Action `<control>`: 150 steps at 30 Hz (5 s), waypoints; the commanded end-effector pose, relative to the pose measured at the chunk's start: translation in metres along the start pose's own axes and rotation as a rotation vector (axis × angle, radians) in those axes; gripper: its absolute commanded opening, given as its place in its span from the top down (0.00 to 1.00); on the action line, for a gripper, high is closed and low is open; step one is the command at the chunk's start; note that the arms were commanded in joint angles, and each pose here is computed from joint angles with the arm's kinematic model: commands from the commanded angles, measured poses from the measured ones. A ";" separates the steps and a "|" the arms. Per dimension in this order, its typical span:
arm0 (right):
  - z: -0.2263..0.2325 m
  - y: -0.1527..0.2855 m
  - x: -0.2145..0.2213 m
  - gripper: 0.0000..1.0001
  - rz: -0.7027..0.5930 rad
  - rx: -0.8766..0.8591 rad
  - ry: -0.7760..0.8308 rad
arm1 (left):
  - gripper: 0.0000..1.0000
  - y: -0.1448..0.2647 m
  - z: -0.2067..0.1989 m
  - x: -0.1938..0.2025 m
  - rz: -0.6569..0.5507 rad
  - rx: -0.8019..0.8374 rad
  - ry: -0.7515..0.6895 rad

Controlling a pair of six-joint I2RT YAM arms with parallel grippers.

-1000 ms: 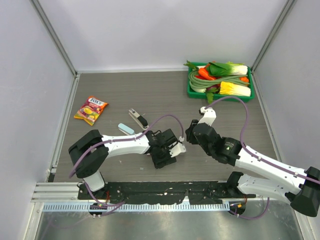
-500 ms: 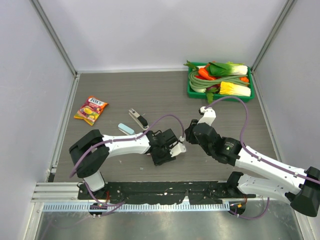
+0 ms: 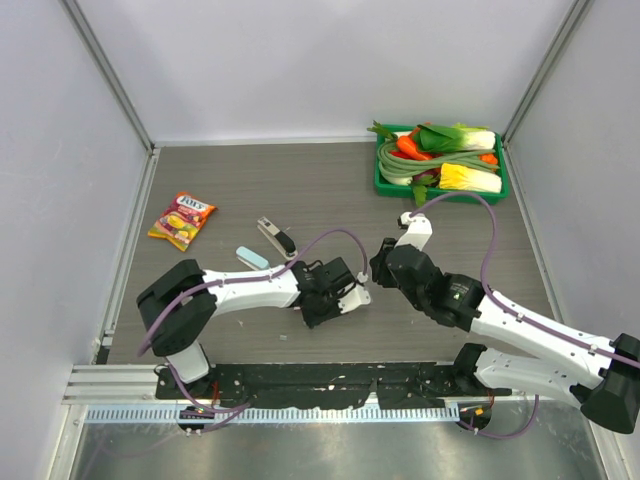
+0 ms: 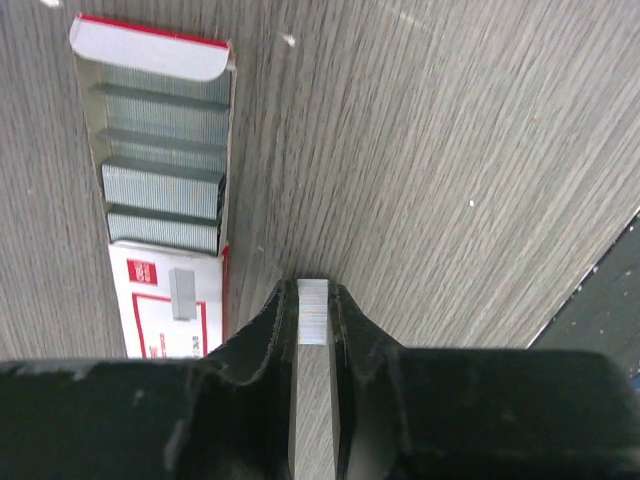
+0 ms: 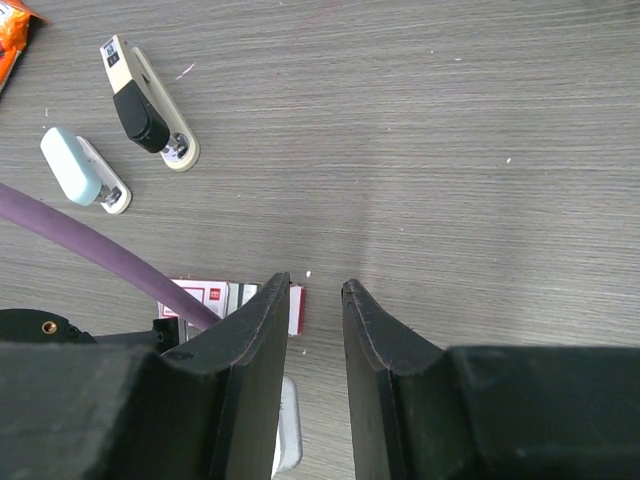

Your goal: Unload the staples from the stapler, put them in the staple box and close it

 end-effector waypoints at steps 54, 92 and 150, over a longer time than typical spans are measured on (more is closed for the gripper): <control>0.219 0.092 -0.111 0.55 -0.108 -1.055 -0.277 | 0.81 0.353 0.087 -0.062 -1.285 0.638 0.692; 0.234 0.084 -0.109 0.71 -0.084 -1.098 -0.300 | 0.78 0.349 0.084 -0.064 -1.296 0.627 0.672; 0.052 -0.064 0.126 0.91 0.228 0.164 0.222 | 0.30 0.181 0.100 0.055 -0.487 0.120 0.817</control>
Point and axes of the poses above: each gripper's point midway between its finger pads, its own y axis back along the fingers, its own z axis along the line the jaws close on, x = y × z, the point moved 1 cm from there along y, back along the fingers, and after that the axes turned 7 degrees about -y, right-handed, at the moved point
